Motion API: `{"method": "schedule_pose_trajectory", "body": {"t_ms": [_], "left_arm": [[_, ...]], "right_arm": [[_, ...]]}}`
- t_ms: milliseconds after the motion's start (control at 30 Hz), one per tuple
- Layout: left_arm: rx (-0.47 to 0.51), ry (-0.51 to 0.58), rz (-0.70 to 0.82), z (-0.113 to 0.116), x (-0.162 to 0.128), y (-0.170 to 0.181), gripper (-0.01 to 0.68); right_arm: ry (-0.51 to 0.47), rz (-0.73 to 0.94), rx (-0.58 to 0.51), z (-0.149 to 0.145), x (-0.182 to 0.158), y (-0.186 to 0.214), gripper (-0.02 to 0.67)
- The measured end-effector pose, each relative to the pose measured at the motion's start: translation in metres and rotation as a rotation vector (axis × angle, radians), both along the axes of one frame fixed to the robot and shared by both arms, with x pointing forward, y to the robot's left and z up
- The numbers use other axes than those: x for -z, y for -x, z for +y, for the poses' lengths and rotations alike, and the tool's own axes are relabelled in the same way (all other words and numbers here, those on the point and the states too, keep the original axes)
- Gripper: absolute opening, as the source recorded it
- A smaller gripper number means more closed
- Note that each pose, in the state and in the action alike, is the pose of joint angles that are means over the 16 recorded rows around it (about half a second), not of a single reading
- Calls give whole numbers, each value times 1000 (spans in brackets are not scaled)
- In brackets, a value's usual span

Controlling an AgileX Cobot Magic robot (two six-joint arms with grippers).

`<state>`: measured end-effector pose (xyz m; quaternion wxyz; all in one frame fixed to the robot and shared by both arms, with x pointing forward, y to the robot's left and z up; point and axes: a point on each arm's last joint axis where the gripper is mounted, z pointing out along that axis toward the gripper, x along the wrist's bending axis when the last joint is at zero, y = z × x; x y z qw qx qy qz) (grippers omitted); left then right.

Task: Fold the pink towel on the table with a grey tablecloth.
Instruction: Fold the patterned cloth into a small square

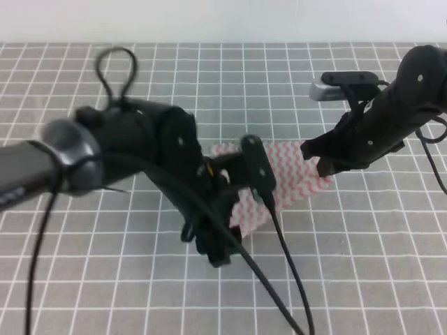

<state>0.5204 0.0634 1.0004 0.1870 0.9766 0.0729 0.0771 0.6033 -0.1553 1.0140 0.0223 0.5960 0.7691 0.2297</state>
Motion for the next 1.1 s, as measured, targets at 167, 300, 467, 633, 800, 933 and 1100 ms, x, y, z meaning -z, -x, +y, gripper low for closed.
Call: {"method": "schedule_pose_trajectory", "body": {"t_ms": [167,300,467,633,800,933,1100], "left_arm": [[36,-13,-26,-12,9,3,433],[29,-12,-37,-19,15,2,434],[-1,-3,-49,-23,23,-1,433],[-27,4,-56,-26,28,-4,434],[-57,7,-52,-27,33,-6,433],[-94,4,-48,-27,37,-8,432],[-155,-25,-48,-25,43,-12,420]], "right_arm": [[-4,-3,1,0,0,0,-16],[-6,-2,1,1,0,0,-16],[-5,2,1,1,2,-1,-16],[-7,-3,2,1,1,-1,-16],[-7,-8,3,1,2,-2,-16],[-7,-10,4,1,3,-3,-16],[-7,-14,4,1,3,-3,-16]]}}
